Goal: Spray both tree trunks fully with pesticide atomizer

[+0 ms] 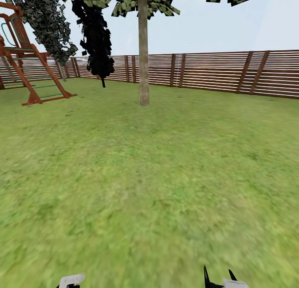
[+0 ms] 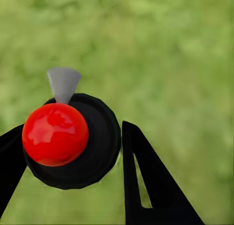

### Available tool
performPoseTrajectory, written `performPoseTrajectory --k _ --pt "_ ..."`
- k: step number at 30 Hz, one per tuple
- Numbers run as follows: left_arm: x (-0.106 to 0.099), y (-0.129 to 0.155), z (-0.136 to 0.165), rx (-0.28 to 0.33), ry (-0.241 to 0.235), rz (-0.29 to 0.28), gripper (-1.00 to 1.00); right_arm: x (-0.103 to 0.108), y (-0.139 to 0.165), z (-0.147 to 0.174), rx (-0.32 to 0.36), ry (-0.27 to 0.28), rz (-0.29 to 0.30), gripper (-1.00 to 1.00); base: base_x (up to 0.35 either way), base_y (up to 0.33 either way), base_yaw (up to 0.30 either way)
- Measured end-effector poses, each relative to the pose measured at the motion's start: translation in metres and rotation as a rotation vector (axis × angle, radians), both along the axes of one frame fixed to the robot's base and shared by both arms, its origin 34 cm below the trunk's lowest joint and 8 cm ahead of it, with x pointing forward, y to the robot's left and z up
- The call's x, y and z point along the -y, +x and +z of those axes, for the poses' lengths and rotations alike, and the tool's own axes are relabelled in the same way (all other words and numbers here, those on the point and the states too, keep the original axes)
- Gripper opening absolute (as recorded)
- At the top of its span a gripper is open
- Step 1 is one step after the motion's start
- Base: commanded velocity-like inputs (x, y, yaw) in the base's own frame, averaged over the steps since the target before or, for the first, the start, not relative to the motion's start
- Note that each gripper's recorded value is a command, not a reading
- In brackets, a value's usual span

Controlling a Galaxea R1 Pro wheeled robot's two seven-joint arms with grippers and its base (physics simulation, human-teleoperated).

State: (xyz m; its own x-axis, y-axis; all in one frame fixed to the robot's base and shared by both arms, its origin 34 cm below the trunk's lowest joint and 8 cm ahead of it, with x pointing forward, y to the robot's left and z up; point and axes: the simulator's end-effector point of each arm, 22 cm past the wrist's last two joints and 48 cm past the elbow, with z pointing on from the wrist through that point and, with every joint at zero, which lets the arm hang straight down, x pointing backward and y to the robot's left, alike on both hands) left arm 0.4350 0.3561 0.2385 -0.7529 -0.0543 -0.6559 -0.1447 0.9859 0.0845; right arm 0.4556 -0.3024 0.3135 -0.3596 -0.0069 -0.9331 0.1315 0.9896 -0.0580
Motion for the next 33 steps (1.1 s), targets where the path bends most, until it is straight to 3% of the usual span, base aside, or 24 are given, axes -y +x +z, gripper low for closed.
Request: performPoseTrajectory --k 33 --pt "-0.0002 0.0000 0.0000 0.000 0.000 0.001 -1.00 0.0000 0.0000 0.0000 0.000 0.000 0.000 1.00 0.338 0.000 0.000"
